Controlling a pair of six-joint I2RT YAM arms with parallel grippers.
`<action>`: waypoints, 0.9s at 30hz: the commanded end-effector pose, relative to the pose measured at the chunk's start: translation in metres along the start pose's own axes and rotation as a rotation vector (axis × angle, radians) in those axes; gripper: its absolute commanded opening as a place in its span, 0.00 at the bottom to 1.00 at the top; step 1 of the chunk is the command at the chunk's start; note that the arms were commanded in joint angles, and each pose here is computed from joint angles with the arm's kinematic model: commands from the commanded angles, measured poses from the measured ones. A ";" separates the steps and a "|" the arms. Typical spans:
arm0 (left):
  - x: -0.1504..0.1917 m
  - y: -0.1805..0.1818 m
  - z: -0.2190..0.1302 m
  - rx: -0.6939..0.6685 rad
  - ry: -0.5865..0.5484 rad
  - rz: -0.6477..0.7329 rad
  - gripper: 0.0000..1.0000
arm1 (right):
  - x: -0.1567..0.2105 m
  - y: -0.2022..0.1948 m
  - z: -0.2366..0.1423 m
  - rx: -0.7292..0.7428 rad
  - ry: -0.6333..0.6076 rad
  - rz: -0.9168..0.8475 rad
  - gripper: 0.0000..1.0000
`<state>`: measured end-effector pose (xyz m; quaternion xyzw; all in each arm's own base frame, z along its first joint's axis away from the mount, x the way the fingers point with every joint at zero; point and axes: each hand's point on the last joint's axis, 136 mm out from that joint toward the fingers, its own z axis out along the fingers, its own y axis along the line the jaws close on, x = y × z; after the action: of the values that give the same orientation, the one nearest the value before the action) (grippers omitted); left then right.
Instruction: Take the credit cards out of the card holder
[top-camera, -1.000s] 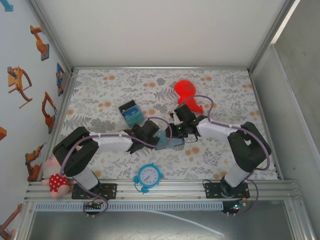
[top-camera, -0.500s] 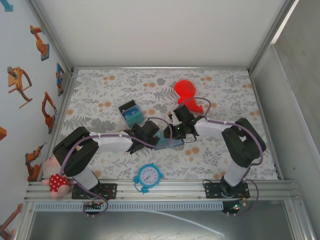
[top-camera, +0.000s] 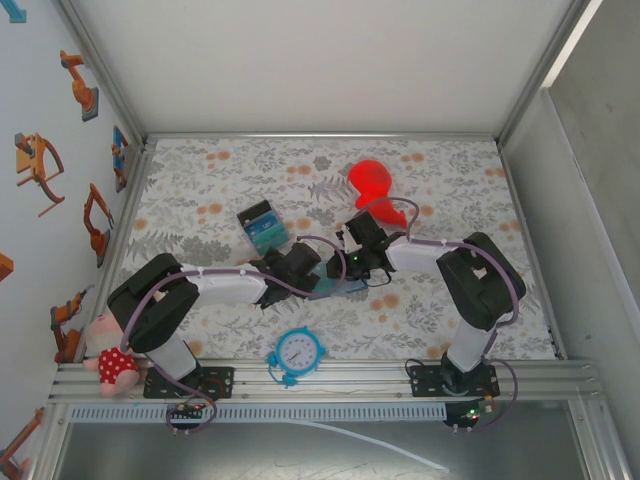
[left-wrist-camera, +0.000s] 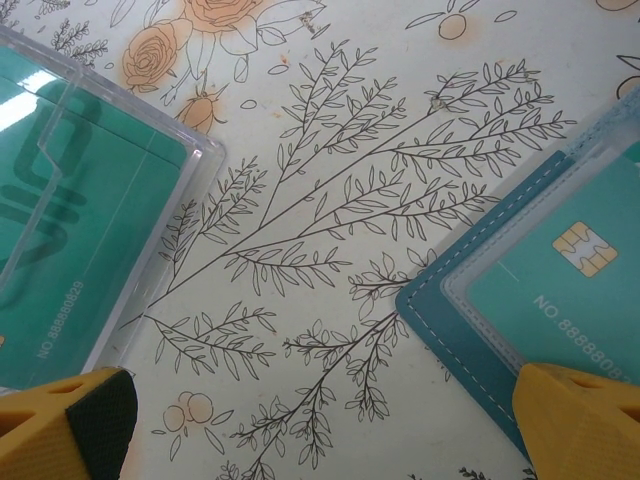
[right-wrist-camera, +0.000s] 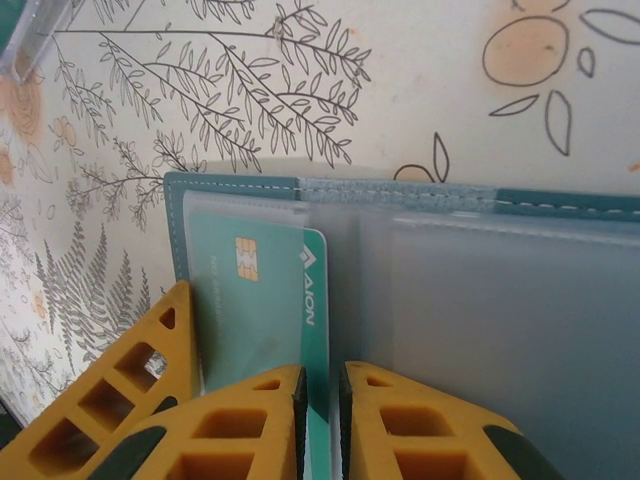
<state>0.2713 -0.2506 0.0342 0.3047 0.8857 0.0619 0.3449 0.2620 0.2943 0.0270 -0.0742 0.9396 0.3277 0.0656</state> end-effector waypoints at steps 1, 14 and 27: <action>0.017 -0.001 0.004 -0.020 0.067 0.046 0.97 | 0.001 0.000 0.005 -0.030 0.011 0.023 0.17; 0.017 0.001 0.004 -0.031 0.074 0.054 0.97 | -0.006 0.010 -0.001 -0.182 -0.032 0.066 0.13; 0.017 0.002 0.004 -0.043 0.075 0.063 0.97 | -0.007 -0.007 -0.009 -0.166 -0.069 0.096 0.00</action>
<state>0.2721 -0.2505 0.0353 0.3064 0.8846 0.0719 0.3442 0.2671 0.2895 0.0269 -0.0288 0.9100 0.4086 0.0642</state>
